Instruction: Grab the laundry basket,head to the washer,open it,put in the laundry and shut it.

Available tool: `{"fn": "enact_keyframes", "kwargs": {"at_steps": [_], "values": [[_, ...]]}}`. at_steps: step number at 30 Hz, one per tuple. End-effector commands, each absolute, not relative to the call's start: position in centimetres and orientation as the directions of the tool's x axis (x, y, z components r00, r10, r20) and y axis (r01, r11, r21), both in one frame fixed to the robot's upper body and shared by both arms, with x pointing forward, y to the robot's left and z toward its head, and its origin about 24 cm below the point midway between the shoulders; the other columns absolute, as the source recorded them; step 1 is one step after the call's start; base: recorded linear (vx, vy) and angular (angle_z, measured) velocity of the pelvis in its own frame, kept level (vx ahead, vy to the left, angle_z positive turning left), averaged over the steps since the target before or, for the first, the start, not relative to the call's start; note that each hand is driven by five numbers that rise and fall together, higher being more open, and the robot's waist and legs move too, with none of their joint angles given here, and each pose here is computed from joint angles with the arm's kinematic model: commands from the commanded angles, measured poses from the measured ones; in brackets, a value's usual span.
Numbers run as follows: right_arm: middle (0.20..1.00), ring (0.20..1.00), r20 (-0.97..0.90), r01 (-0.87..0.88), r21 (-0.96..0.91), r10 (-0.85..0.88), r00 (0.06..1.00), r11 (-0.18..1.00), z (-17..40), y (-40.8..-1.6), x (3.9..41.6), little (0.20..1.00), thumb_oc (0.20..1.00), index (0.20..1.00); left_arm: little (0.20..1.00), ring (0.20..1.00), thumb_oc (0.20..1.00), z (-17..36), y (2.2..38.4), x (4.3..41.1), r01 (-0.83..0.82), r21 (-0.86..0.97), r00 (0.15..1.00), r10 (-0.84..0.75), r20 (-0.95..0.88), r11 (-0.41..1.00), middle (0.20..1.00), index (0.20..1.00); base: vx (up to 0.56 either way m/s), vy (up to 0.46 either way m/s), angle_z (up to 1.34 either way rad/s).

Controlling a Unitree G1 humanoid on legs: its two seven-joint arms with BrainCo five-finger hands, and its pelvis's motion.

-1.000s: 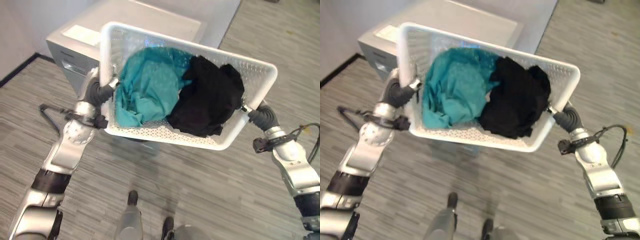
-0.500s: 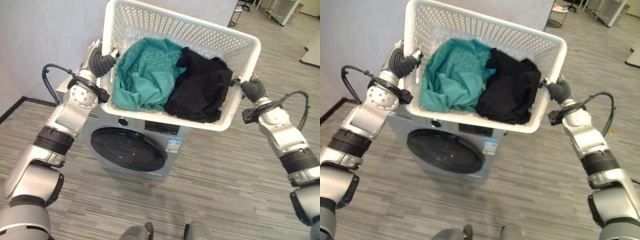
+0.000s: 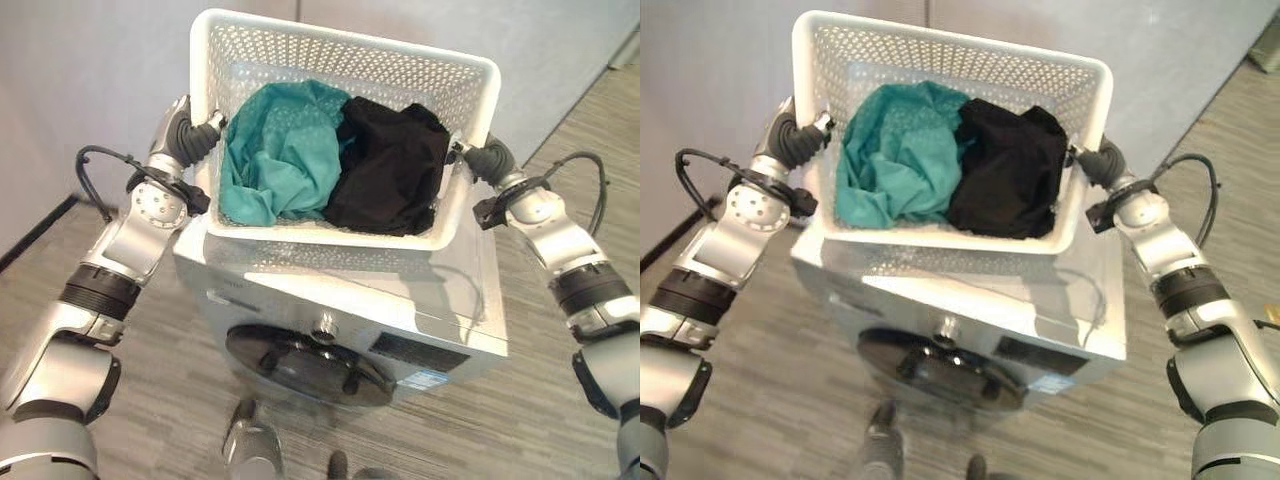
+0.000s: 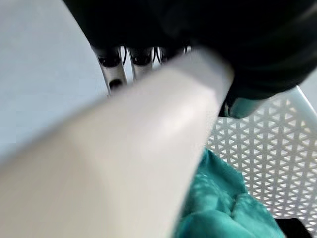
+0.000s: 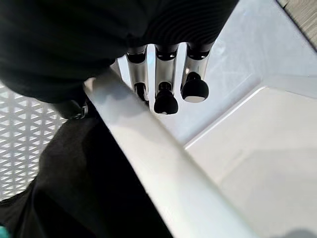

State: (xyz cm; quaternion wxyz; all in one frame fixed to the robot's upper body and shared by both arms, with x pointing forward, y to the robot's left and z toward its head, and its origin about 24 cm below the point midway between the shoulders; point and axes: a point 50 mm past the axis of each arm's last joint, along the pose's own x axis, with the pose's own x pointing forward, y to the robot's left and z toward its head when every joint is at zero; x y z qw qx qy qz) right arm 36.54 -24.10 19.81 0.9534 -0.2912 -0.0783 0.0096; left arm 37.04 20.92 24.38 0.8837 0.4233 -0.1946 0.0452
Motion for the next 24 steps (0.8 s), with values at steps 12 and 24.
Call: {"fn": "enact_keyframes", "kwargs": {"at_steps": [12,24], "values": [[0.2,0.2,-0.092,0.036,-0.718,-0.146,0.985,0.695,19.1,-36.5,27.3,0.2,0.2,0.2,0.2,0.2,0.2,28.1,26.0,33.7,-0.176,0.811,0.946,-0.133,0.297,0.558,0.2,0.2,0.06,0.049,-0.21],[1.0,1.0,-0.098,0.109,-0.697,-0.244,0.965,0.709,21.9,-38.8,29.7,1.0,1.0,1.0,1.0,1.0,1.0,28.4,27.1,31.7,-0.149,0.79,0.945,-0.149,0.291,0.595,1.0,1.0,0.02,0.005,-0.19]]}}
